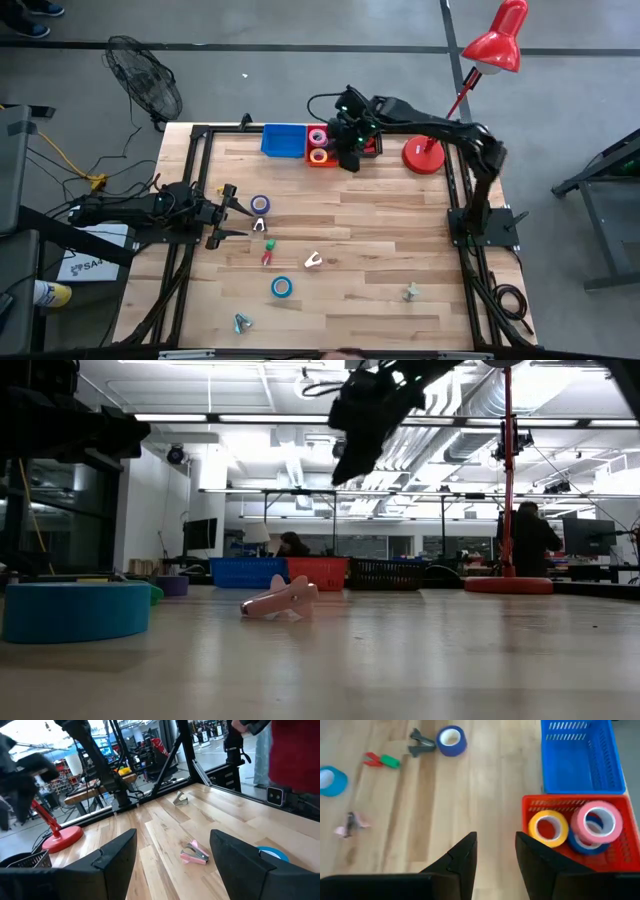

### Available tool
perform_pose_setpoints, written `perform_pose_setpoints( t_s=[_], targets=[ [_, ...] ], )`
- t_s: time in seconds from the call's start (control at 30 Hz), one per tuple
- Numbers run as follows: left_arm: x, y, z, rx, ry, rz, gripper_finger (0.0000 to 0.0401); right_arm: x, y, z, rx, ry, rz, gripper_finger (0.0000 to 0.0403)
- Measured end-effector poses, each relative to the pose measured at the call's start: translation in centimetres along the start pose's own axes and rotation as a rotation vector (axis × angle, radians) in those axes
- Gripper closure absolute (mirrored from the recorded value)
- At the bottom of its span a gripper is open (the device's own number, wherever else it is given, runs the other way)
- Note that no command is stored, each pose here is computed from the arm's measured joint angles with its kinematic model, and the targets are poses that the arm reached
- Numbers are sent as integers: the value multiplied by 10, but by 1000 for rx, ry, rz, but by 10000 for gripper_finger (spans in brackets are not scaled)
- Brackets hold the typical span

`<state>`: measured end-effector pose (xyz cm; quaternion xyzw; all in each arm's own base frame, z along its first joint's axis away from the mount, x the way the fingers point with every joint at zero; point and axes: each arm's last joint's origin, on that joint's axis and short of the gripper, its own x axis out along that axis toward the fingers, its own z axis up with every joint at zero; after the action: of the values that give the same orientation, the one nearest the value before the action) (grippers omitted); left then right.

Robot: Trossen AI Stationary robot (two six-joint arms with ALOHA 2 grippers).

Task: Pick and place Stapler, Stapler remover, tape
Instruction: Put the blue tape into the red basket

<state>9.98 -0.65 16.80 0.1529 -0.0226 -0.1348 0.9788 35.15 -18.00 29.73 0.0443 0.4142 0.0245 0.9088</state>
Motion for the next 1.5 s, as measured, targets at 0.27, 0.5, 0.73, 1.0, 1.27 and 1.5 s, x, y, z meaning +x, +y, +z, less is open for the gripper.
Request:
perform_pose_setpoints(
  t_s=[0.27, 0.5, 0.73, 1.0, 1.27, 1.5],
  targets=[
    [0, 0, 0, 0, 0, -1, 154, -26, 46, -26, 127, -84, -79, 277],
    [0, 0, 0, 0, -1, -4, 154, -48, 77, -52, 241, -148, -186, 277],
    [0, 0, 0, 1, 0, -3, 154, -67, 94, -62, 238, -221, -279, 277],
    [0, 2, -2, 133, 46, 82, 154, -78, 98, -61, 177, -267, -240, 277],
    [0, 2, -2, 136, 46, 85, 154, -78, 99, -61, 103, -254, -218, 277],
    [0, 3, -1, 159, 41, 91, 154, -78, 100, -61, 100, -254, -204, 277]
  ],
)
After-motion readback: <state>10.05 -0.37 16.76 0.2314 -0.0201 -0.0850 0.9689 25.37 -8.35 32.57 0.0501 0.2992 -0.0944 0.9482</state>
